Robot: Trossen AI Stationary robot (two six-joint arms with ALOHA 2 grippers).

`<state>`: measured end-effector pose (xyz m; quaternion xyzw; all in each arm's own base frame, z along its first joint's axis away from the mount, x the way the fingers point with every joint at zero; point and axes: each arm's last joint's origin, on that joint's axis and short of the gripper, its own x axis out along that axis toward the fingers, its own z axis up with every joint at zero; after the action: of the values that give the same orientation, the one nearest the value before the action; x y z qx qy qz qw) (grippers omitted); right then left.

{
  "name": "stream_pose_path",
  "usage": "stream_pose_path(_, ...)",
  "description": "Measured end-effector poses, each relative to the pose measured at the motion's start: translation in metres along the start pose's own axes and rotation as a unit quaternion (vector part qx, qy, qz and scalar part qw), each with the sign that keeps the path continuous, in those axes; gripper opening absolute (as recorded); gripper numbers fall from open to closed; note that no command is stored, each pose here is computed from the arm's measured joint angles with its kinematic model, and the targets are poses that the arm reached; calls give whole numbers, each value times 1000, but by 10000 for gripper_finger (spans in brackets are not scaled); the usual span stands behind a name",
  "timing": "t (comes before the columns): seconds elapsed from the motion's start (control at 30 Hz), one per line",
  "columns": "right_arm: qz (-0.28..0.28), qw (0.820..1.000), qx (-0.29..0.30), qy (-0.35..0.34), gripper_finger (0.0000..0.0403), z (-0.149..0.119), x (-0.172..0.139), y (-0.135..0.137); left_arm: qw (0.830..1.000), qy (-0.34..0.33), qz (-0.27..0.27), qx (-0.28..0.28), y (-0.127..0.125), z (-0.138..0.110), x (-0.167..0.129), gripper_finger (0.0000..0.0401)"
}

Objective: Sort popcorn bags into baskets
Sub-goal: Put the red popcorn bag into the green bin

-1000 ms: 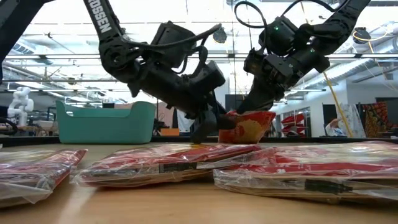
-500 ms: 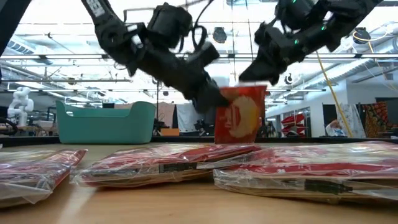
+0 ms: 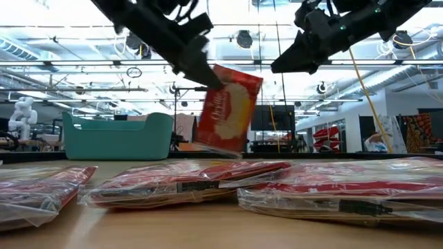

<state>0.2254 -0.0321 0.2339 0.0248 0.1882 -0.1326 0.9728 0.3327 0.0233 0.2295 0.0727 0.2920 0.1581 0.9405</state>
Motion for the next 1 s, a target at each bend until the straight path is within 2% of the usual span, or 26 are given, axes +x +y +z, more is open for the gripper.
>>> stream_pose_path(0.1, -20, 1000, 4, 0, 125, -1, 6, 8, 1000, 16, -6, 9, 0, 0, -12, 18)
stream_pose_path(0.2, -23, 999, 2, -25, 126, 14, 15, 21, 999, 29, -8, 14, 1, -1, -18, 18)
stream_pose_path(0.3, -36, 998, -35, -26, 126, 29, 27, 31, 999, 38, -7, 15, 2, -3, -17, 28)
stream_pose_path(0.47, -17, 997, -79, -16, 126, 45, 55, 44, 999, 47, -8, 16, 1, -5, -15, 26)
stream_pose_path(0.73, -19, 991, -122, 57, 126, 40, 89, 50, 998, 47, -24, 28, -3, -5, -16, 19)
stream_pose_path(0.87, -22, 989, -125, 71, 126, 36, 93, 48, 998, 52, -25, 32, -4, -6, -16, 32)
stream_pose_path(1.0, -28, 987, -130, 92, 126, 32, 94, 42, 998, 49, -25, 35, -3, -6, -16, 24)
